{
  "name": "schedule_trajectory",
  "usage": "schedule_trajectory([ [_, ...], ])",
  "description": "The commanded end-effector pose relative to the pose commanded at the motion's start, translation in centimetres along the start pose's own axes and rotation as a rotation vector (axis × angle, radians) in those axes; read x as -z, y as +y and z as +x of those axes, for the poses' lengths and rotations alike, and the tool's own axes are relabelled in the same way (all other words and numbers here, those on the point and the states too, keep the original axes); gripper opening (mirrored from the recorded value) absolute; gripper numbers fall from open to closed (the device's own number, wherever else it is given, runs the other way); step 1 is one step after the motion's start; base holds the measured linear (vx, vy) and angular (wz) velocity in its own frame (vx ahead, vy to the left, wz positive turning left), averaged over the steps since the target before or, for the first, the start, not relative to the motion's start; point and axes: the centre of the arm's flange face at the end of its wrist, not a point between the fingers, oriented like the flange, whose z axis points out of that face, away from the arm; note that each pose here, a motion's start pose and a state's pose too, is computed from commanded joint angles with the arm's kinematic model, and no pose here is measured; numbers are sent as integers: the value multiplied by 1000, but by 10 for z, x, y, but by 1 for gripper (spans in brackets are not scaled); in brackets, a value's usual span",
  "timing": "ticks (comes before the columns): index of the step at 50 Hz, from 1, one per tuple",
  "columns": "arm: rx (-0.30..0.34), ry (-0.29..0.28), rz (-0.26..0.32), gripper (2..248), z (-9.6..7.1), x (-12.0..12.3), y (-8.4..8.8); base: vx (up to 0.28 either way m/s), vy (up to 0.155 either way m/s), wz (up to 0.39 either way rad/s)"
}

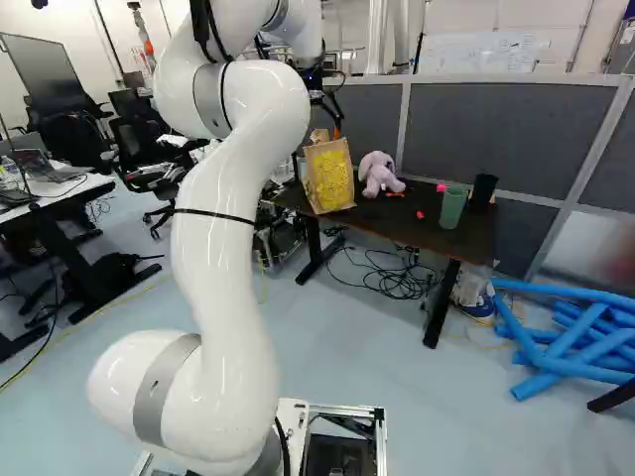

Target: Pick up the bag on the ground and place it on the table

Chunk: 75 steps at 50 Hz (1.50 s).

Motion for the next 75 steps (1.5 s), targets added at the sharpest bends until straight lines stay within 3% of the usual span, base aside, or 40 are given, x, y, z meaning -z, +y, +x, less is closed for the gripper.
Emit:
schedule_trajectory([
  [38,-11,38,-14,247,-3,-8,-2,0,0,0],
  [75,-40,145,-53,247,-19,-33,-11,0,0,0],
])
